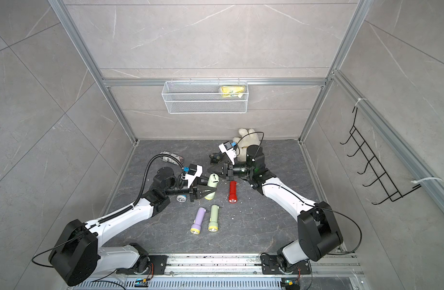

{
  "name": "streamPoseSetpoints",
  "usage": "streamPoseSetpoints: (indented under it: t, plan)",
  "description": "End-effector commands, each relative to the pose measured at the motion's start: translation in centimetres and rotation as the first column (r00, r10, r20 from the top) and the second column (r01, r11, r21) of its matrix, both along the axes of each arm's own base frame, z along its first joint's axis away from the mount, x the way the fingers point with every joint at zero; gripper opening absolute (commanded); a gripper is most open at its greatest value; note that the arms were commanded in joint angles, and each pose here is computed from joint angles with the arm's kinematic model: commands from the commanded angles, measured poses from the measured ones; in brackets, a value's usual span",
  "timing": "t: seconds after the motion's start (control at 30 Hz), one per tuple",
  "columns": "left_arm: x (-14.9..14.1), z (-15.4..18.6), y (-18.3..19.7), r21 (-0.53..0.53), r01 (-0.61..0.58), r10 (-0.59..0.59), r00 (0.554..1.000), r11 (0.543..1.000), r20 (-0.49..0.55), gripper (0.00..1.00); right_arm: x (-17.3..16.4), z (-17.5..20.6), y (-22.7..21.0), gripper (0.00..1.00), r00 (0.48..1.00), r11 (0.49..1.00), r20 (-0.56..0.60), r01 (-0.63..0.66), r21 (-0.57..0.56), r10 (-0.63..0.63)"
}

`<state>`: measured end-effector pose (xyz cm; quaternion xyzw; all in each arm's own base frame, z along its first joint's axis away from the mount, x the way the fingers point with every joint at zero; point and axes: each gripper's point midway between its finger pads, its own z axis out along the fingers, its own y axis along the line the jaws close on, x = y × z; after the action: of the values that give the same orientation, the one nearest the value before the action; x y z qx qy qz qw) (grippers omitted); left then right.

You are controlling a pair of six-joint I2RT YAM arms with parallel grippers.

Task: Close the plug at the bottom of the flashlight
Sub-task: Close the plug of the flashlight, then place the flashlight at the center of the board.

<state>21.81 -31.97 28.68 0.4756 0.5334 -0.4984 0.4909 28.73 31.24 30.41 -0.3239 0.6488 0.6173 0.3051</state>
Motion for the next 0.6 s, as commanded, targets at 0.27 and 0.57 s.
streamPoseSetpoints:
  t: [0.27, 0.57]
  plan:
    - [0.3, 5.1, 0.3, -0.092, -0.035, 0.05, 0.986, 0.995, 0.162, 0.0, 6.5, -4.7, -6.0, 0.35, 0.884, 0.848, 0.006, 0.45, -0.279, -0.467]
    - [9.5, -1.5, 0.2, 0.219, -0.417, 0.462, 0.858, 0.882, -0.226, 0.0, 8.0, -10.0, -12.9, 0.56, 0.666, 0.509, 0.138, 0.671, -0.539, -0.733]
